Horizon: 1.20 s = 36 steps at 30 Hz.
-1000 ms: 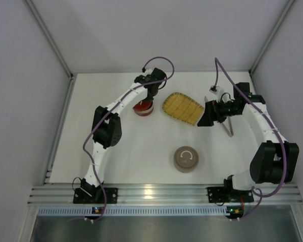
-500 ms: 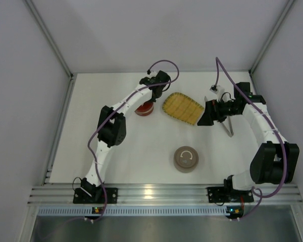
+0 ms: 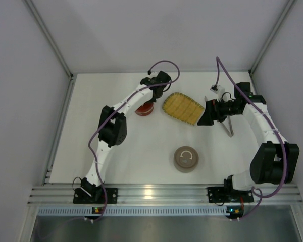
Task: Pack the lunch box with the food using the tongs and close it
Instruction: Close the box lid on the packing box.
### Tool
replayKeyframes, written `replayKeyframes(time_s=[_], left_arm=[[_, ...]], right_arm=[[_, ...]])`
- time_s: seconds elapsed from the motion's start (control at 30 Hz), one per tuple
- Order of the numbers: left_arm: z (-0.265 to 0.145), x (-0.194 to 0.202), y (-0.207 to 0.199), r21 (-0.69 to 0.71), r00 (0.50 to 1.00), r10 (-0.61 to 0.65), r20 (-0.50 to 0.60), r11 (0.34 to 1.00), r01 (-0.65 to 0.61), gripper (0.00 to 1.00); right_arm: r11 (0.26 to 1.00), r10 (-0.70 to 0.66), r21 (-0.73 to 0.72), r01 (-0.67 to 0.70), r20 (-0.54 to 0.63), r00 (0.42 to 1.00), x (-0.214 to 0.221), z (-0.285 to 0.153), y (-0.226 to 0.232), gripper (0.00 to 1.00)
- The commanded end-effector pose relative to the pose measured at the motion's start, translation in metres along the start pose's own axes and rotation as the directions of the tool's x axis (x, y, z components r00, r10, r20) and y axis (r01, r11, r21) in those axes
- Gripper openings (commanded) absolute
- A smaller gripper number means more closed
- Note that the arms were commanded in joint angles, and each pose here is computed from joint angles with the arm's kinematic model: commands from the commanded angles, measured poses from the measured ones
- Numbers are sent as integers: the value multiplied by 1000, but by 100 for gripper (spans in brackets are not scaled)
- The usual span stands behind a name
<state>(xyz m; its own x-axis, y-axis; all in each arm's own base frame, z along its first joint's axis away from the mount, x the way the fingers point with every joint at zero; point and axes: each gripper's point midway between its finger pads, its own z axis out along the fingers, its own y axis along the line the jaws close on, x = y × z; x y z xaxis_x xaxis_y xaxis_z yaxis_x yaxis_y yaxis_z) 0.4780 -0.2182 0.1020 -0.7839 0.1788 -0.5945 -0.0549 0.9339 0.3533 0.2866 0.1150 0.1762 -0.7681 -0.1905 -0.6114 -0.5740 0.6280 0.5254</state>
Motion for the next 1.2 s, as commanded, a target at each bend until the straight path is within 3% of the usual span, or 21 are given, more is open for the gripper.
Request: replayKeyframes(time_s=[0.0,0.67,0.87,1.0,1.17], left_arm=[[-7,-11,1,-21,999,18,38,1000,-18,0],[-4,-4,-10,-1,997,78,18,997,-78,0],[-2,6,-9,17,985,175,-11,984,-175,0],[-6,21,-24,168,961,276,-7,948,-271,0],[-23,52,-33,391,889,455,51,810,-437,0]], right_arm=[[999,-40,-9,40,61,997,-13,-6,1,99],[999,-32,-13,33,58,998,-11,-6,0,99],[999,-32,-20,33,56,998,-11,-5,1,99],[999,-33,-23,34,54,998,-11,-5,1,99],[999,-42,-25,43,46,998,-9,-7,2,99]])
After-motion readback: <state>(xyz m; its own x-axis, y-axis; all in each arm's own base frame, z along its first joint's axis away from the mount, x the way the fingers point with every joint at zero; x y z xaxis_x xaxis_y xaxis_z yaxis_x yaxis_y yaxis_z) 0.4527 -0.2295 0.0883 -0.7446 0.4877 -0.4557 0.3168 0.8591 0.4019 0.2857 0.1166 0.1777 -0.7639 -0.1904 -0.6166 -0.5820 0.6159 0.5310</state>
